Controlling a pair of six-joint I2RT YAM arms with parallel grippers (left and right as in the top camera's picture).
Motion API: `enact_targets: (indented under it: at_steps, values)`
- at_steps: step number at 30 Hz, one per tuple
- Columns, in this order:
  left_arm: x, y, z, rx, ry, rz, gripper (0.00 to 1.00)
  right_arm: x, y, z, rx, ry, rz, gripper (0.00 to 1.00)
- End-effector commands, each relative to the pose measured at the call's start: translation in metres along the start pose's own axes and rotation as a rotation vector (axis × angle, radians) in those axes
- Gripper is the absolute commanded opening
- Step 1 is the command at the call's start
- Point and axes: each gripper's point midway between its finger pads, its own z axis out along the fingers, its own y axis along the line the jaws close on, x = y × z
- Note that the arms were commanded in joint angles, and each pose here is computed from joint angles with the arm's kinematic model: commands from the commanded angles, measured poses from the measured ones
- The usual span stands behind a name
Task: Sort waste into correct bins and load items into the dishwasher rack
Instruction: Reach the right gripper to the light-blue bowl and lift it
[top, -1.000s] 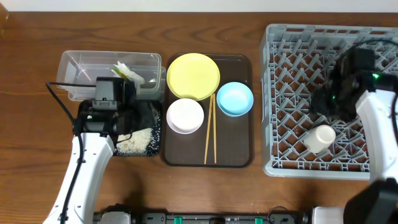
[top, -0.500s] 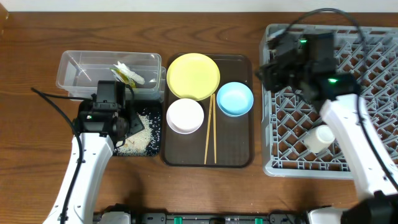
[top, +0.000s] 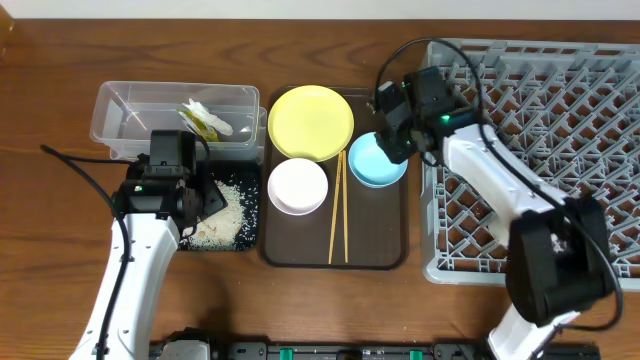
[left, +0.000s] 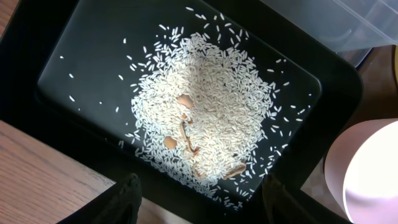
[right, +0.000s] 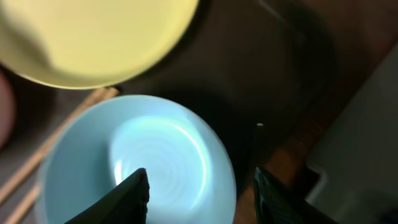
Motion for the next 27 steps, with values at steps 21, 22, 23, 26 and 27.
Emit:
enact_targets:
  at_steps: [21, 22, 23, 26, 27]
  values:
    - [-0.005, 0.003, -0.003, -0.012, -0.020, -0.022, 0.66, 0.047, 0.010, 0.019, -0.016, 0.207, -0.011, 0.01]
    - [-0.005, 0.003, -0.003, -0.012, -0.020, -0.022, 0.66, 0.047, 0.010, 0.019, -0.016, 0.207, -0.006, 0.01]
    - [-0.005, 0.003, -0.003, -0.012, -0.020, -0.022, 0.66, 0.047, 0.009, 0.018, -0.012, 0.206, 0.007, 0.01]
    - [-0.005, 0.003, -0.003, -0.012, -0.020, -0.022, 0.66, 0.042, 0.007, 0.013, 0.005, 0.190, 0.045, 0.01]
    - [-0.005, 0.003, -0.003, -0.012, -0.020, -0.022, 0.66, 0.040, 0.004, 0.009, 0.018, 0.179, 0.056, 0.01]
